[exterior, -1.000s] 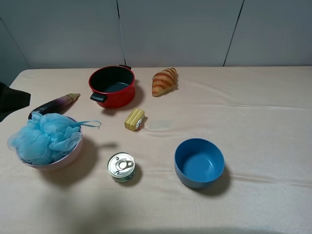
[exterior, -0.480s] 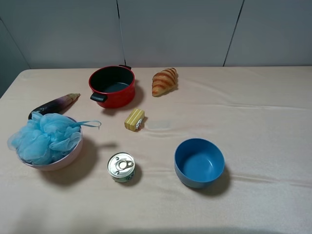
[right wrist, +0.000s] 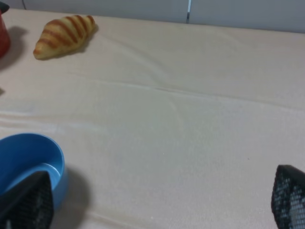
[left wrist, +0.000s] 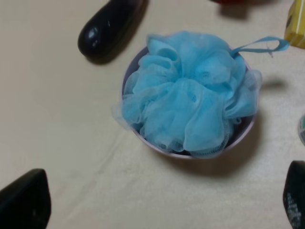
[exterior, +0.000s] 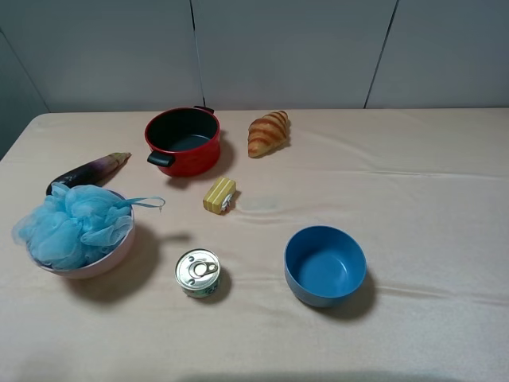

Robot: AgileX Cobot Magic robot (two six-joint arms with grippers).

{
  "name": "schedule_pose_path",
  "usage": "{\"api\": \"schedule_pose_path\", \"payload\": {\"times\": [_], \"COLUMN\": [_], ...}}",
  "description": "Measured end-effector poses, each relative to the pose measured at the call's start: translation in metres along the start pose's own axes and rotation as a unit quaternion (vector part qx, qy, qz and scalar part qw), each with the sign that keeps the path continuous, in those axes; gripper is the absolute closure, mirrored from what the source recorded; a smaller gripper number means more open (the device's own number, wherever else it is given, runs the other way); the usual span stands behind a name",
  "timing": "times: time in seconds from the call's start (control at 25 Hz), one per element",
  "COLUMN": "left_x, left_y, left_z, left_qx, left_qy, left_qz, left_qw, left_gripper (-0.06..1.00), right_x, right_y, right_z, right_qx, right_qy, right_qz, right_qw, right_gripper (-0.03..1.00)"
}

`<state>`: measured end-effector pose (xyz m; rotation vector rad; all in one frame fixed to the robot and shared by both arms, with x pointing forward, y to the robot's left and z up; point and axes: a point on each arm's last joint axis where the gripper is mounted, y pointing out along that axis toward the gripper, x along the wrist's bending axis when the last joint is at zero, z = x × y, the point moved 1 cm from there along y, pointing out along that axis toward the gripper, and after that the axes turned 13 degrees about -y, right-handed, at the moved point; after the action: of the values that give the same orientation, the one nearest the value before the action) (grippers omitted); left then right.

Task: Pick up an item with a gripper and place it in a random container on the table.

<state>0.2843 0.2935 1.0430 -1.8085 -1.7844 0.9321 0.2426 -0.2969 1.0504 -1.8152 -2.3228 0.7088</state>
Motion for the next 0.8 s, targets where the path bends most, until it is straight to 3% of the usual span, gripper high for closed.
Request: {"api": "schedule_pose_path", "payload": {"times": [0.2,0.56,0.8], "left_x": [0.002,0.001,0.0], "left_y": [-0.004,-0.026,-0.028], "left_z": [0.018,0.039,0.043], "left_qx": [0.023,-0.086,-0.086], "left_qy": [0.051,0.084,0.102], "left_qz": [-0.009,-0.007,-0.001], "left_qw": [0.998,0.993,0.991], "left_gripper": [-0.04,-0.04,-0.04], "right_x": [0.0,0.0,0.0], "right_y": [0.0,0.0,0.0], "right_z": [0.0,0.0,0.0], "right_qx": [0.0,0.0,0.0], "right_qy": [0.0,0.0,0.0], "right_qz": [0.0,0.0,0.0], "right_qw": [1.0,1.0,1.0], "right_gripper": [0.27,0.27,0.27]}}
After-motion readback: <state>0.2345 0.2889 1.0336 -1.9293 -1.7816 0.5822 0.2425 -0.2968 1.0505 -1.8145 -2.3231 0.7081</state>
